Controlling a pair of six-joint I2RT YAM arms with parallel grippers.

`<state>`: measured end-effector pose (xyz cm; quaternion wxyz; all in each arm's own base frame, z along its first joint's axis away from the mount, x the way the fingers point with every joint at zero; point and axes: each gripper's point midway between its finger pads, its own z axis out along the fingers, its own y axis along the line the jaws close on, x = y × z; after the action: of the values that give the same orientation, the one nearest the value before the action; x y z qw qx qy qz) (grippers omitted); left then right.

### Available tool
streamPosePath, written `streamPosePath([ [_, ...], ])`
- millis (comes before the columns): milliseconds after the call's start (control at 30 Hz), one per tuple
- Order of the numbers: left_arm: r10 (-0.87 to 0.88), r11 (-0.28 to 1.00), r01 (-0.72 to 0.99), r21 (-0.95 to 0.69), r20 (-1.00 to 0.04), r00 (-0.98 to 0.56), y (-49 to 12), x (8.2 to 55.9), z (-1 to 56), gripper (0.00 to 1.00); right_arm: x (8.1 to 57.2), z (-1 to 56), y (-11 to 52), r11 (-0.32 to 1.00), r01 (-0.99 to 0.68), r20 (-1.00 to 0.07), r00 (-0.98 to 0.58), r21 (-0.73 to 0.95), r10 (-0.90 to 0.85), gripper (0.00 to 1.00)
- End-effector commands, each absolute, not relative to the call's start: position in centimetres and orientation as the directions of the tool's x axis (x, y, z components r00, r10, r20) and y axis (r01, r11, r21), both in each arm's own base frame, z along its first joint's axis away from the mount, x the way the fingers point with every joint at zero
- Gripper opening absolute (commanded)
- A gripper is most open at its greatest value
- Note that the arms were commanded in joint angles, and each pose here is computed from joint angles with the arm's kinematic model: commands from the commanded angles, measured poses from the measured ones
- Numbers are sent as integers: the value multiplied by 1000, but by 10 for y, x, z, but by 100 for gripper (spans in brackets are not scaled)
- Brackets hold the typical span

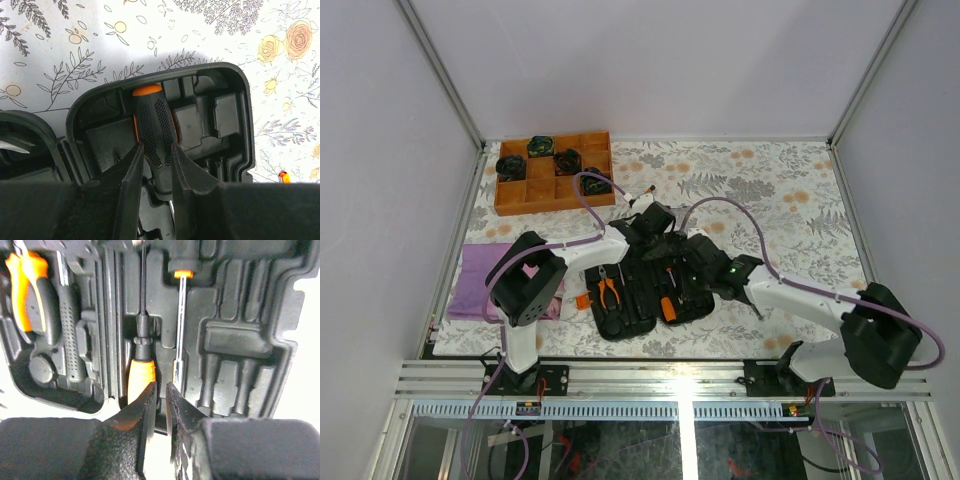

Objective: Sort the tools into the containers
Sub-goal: Adjust the screwdriver in the storage box.

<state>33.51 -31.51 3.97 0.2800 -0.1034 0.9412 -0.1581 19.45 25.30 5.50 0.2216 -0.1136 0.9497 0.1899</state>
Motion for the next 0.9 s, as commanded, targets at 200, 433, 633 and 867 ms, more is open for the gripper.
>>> streamPosePath([
  [200,-208,972,-141,-188,-409,-889,-283,303,-17,13,208,61,251,916,-305,-517,-845,261,-135,22],
  [433,-206,972,-139,-189,-409,-889,-284,303,-17,13,204,44,250,923,-300,-464,-871,240,-162,21],
  [633,-207,971,-137,-195,-406,-890,-286,303,-17,13,199,31,242,939,-287,-407,-894,191,-190,17],
  [867,-196,974,-128,-189,-404,-893,-286,302,-18,12,194,21,233,952,-265,-372,-908,153,-193,0],
])
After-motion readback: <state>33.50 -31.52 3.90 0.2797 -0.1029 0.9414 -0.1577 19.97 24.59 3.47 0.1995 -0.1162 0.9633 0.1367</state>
